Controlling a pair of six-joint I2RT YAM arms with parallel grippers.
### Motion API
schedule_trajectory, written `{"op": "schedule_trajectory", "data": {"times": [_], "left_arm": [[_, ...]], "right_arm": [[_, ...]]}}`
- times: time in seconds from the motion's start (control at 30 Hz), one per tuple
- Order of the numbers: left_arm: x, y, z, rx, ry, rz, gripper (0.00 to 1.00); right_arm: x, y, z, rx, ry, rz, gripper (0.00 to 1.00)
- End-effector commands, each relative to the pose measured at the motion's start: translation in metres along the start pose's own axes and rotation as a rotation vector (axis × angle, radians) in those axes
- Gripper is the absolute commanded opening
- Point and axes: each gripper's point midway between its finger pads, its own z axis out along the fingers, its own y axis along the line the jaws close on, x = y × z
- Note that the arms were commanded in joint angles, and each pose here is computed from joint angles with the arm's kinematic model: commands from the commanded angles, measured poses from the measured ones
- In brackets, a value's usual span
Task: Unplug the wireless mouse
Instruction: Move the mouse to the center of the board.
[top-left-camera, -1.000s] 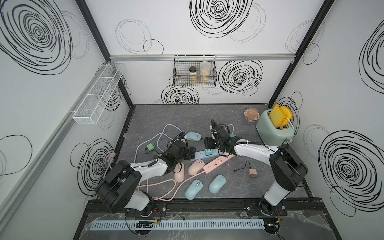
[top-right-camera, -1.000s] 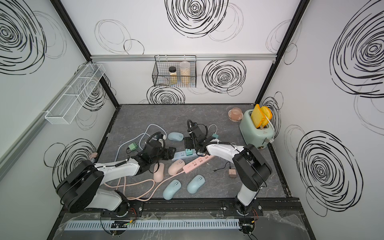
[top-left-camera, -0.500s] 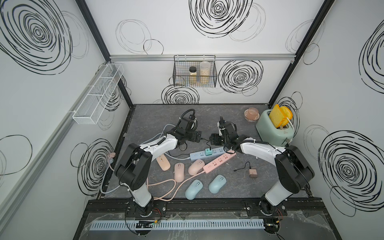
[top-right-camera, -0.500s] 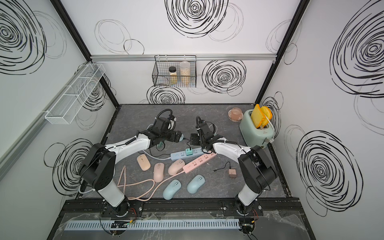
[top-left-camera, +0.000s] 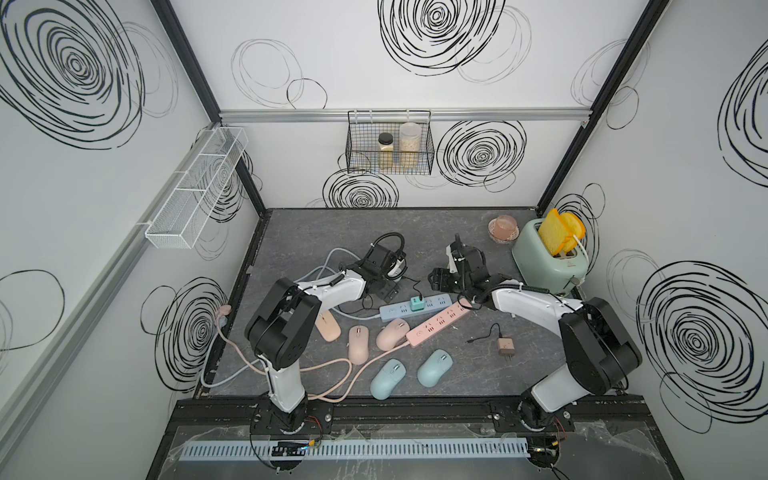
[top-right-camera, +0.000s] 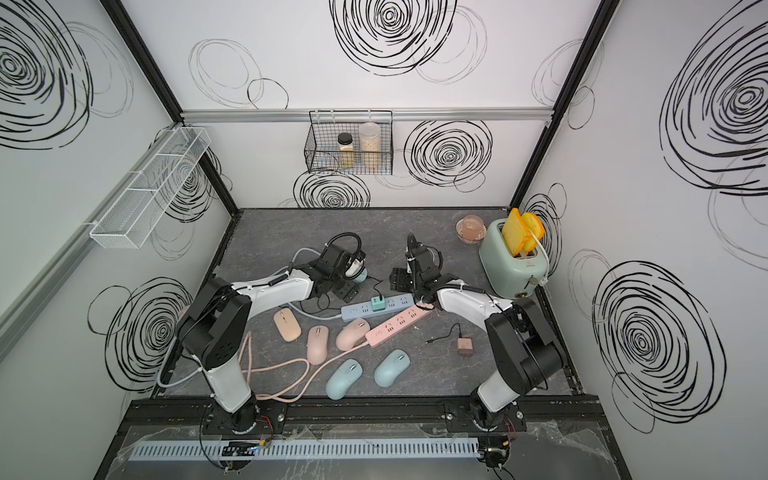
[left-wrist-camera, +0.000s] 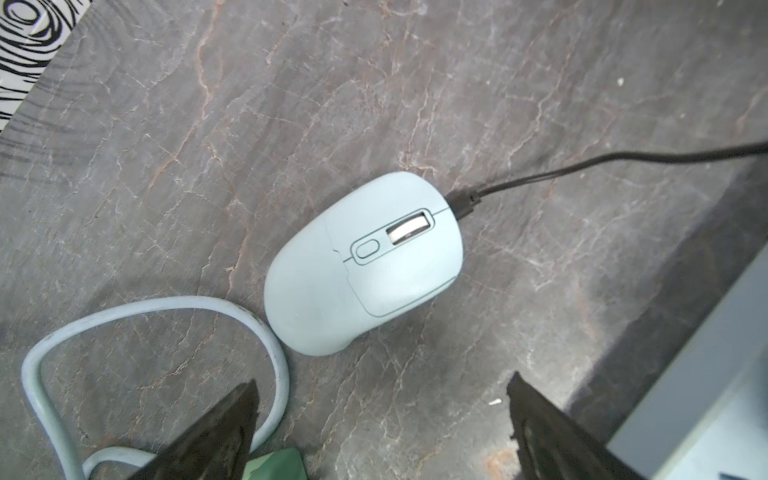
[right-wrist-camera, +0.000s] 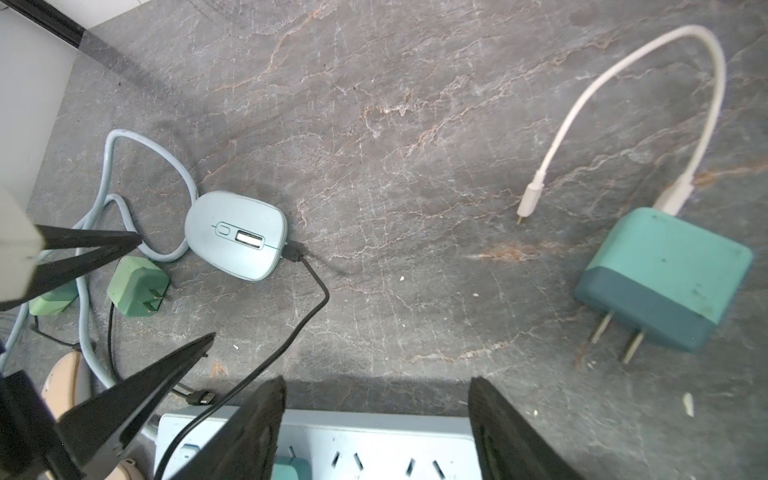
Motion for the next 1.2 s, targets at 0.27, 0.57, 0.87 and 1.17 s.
{"op": "schedule_trajectory", "data": {"times": [0.27,0.57,0.87,1.17], "left_arm": [[-0.022,0.02,0.031,-0.045,0.021,0.135,0.98],[-0.021,0.032,0.057,0.062,0.046,0.067,0.97],[-0.026,0.023,0.072,0.199,0.055,-0.023,1.0],[-0.047,-0.022,0.022,0.387,-0.063,-0.125,0.98]], "right_arm": [[-0.015,-0.001,-0.009,-0.02,-0.041,0.008,0.74],[-0.021,-0.003,-0.009,-0.008,-0.048,0.011,0.74],[-0.023,-0.002,-0.004,-0.005,-0.041,0.01,0.74],[-0.025,0.004,-0.001,-0.034,-0.036,0.021,0.74]]}}
